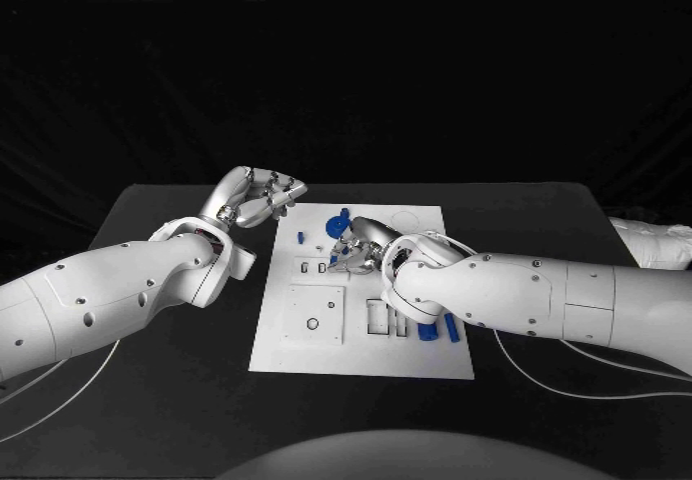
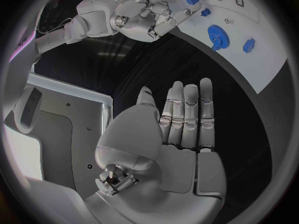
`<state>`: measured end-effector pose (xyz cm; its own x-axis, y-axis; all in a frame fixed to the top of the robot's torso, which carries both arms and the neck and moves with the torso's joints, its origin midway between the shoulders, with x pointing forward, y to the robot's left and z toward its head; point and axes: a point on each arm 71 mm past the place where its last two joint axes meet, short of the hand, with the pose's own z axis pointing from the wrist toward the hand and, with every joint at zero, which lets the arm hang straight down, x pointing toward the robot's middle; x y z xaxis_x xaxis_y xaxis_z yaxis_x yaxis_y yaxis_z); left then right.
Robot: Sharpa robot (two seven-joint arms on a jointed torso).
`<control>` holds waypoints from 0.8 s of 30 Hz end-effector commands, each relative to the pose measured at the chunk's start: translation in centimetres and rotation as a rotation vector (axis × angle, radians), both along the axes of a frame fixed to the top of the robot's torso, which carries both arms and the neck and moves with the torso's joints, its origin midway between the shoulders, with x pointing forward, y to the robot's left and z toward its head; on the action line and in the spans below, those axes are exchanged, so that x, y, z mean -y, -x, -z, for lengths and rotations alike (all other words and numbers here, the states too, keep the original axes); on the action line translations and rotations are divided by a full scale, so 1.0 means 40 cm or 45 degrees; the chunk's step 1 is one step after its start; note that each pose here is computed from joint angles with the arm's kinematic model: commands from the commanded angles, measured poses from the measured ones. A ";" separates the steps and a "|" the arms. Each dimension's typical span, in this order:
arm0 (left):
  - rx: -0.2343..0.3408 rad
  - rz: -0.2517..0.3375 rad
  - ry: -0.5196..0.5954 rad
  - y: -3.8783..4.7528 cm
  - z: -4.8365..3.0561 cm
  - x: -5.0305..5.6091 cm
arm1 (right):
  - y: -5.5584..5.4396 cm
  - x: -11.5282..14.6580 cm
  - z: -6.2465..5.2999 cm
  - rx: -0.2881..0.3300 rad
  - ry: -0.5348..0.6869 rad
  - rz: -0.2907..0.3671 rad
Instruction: Assemble the parts on the task board
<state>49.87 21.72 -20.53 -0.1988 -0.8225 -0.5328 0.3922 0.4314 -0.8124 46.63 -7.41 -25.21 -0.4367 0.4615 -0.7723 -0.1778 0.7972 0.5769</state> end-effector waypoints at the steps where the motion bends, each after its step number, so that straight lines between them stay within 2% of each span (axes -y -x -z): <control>1: 0.015 0.007 0.001 0.000 -0.005 0.003 | 0.001 -0.004 0.002 0.011 0.034 -0.031; 24: 0.015 0.007 0.002 0.000 -0.005 0.005 | -0.002 -0.012 0.010 -0.009 0.053 -0.058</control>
